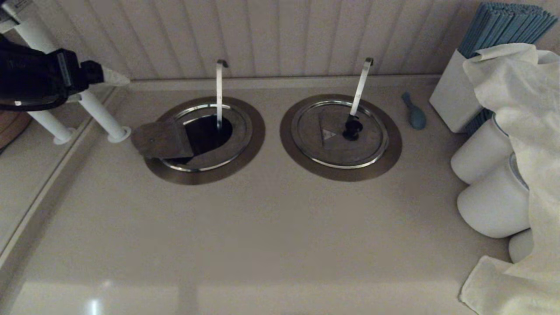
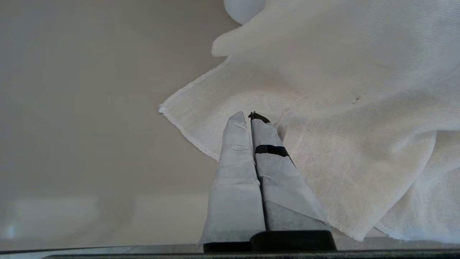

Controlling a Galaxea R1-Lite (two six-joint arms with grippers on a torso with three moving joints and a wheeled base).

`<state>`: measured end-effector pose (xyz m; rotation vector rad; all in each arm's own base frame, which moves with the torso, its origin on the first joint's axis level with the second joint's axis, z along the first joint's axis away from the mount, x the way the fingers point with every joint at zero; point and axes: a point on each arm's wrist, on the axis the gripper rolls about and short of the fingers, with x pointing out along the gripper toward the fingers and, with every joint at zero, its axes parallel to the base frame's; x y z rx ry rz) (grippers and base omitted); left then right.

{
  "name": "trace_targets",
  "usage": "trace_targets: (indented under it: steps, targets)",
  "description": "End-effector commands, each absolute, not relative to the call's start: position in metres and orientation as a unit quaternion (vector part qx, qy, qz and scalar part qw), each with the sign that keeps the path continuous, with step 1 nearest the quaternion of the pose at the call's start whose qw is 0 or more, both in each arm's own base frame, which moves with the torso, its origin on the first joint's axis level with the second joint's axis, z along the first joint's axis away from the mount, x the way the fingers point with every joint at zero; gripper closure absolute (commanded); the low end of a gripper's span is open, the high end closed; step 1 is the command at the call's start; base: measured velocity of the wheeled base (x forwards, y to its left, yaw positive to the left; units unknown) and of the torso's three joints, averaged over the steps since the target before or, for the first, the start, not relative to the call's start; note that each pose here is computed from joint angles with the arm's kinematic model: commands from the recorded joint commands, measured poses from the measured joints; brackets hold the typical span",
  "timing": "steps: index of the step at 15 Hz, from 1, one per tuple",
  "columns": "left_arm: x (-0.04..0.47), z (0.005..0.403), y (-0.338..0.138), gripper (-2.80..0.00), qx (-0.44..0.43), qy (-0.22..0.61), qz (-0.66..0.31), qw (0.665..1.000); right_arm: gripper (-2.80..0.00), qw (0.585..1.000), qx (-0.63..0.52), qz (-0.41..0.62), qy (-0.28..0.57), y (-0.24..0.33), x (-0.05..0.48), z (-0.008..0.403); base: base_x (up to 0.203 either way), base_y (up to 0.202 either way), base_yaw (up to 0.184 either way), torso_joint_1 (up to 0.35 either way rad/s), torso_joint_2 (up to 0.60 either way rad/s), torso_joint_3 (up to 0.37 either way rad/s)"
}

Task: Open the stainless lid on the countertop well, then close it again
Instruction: Close the lid

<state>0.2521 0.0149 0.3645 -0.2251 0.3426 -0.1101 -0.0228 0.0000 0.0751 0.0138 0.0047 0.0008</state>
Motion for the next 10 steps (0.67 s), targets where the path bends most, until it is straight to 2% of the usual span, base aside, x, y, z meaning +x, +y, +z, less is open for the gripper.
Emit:
trace_targets:
  steps: [1, 3, 5, 10]
  targets:
    - [0.233, 0.366, 0.011, -2.80, -0.175, 0.186, -0.048, 0.966, 0.00, 1.000, 0.007, 0.001, 0.002, 0.000, -0.023, 0.075, 0.000, 0.000, 0.000, 0.000, 0.00, 0.000]
    - [0.222, 0.354, 0.012, -2.80, -0.267, 0.208, -0.022, 0.941, 0.00, 1.000, 0.007, 0.001, 0.003, 0.000, -0.023, 0.075, 0.000, 0.000, 0.000, 0.000, 0.00, 0.000]
    - [0.206, 0.352, 0.013, -2.80, -0.354, 0.193, -0.001, 0.915, 0.00, 1.000, 0.007, 0.001, 0.003, 0.000, -0.023, 0.075, 0.000, 0.000, 0.000, 0.000, 0.00, 0.000]
    - [0.209, 0.307, 0.016, -2.80, -0.380, 0.130, 0.028, 0.916, 0.00, 1.000, 0.007, 0.001, 0.002, 0.000, -0.023, 0.075, 0.000, 0.000, 0.000, 0.000, 0.00, 0.000]
